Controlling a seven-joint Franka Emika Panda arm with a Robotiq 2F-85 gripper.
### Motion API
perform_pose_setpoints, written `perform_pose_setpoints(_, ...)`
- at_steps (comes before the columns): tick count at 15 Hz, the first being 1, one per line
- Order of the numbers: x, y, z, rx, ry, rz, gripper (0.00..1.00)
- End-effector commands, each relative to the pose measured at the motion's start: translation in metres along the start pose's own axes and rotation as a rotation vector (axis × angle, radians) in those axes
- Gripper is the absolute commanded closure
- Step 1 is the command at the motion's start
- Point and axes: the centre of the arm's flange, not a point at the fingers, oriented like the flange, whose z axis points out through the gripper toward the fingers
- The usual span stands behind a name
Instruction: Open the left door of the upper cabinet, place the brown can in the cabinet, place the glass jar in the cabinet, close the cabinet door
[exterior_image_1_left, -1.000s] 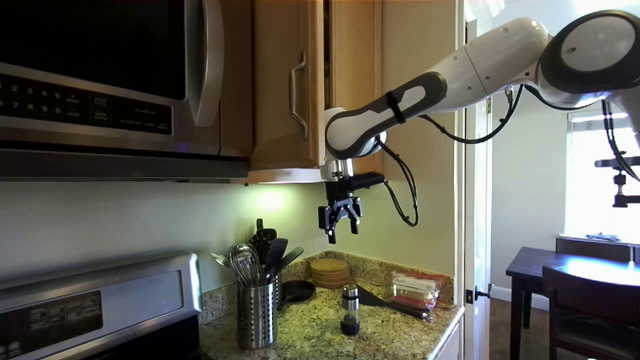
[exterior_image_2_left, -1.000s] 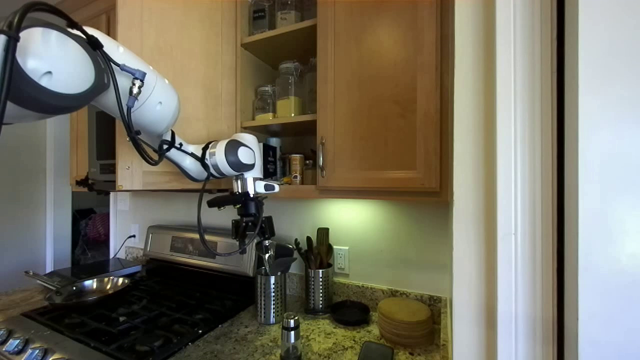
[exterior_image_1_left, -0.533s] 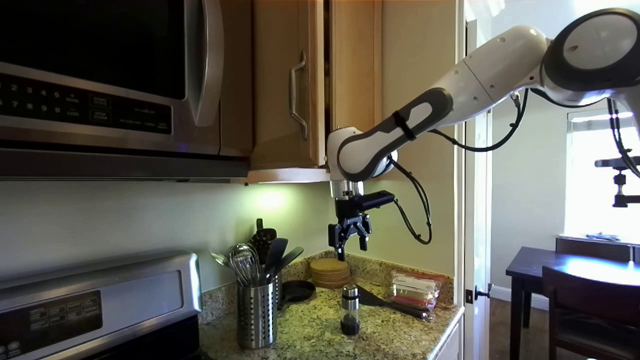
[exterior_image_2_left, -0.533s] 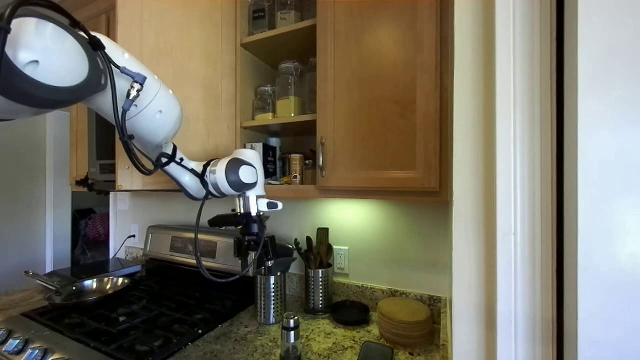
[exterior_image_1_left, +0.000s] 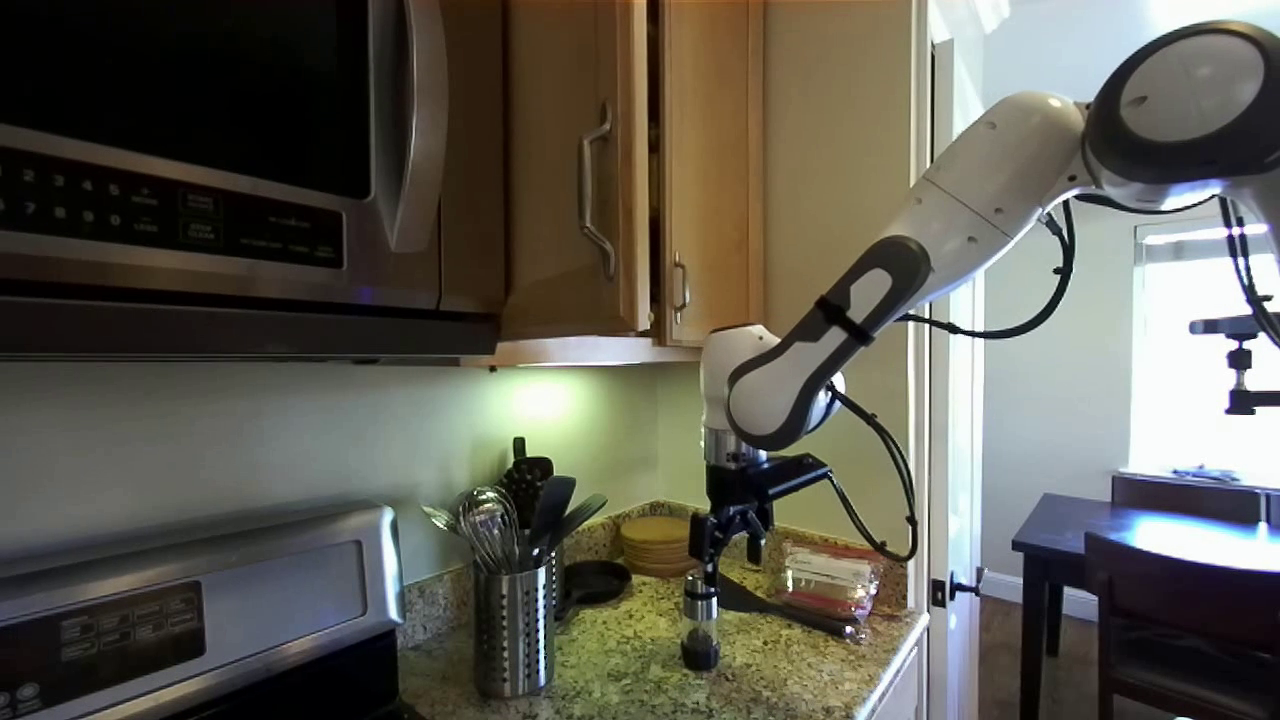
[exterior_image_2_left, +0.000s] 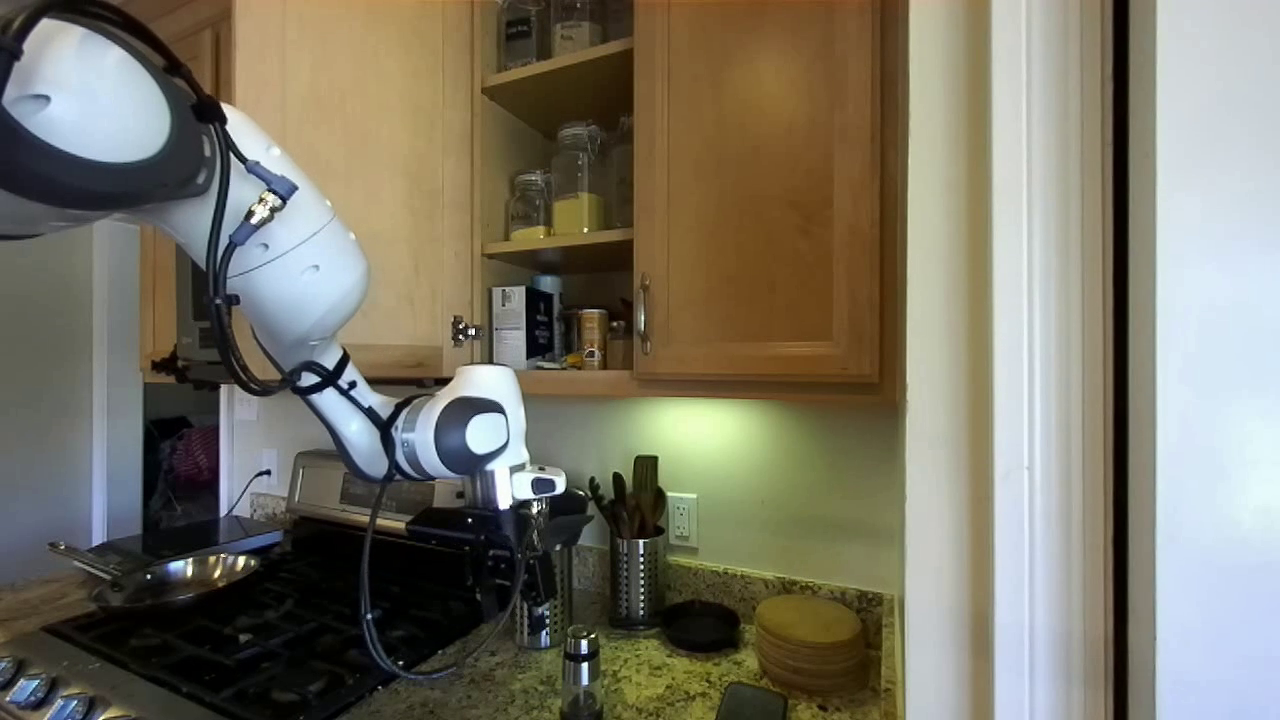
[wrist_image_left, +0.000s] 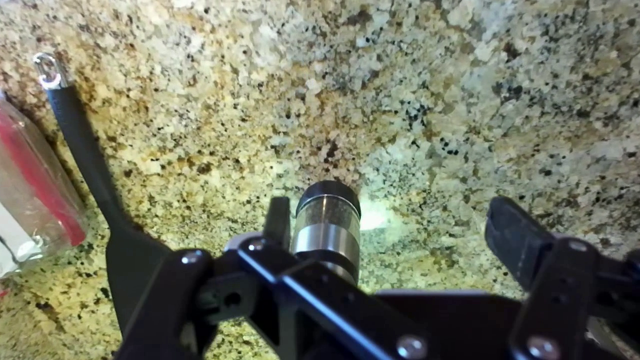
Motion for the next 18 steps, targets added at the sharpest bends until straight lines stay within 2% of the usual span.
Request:
perform_pose_setpoints(1, -0.023, 0.018, 0.025, 0.045, 0.086, -0.003, 0.0)
perform_pose_setpoints(3, -0.024, 0.022, 0.037, 0.058, 0.124, -0.013, 0.0)
perform_pose_setpoints(5, -0.016, 0.014, 0.032, 0.036, 0.103, -0.005, 0.0)
perform_pose_setpoints(12, -0.022, 0.014, 0.042, 0.032, 0.116, 0.003, 0.0)
perform_pose_setpoints(14, -0.027, 0.01, 0.051, 0.079, 0.185, 0.02, 0.0)
perform_pose_setpoints(18, -0.041, 0.003, 0.061, 0.078, 0.29, 0.045, 0.0)
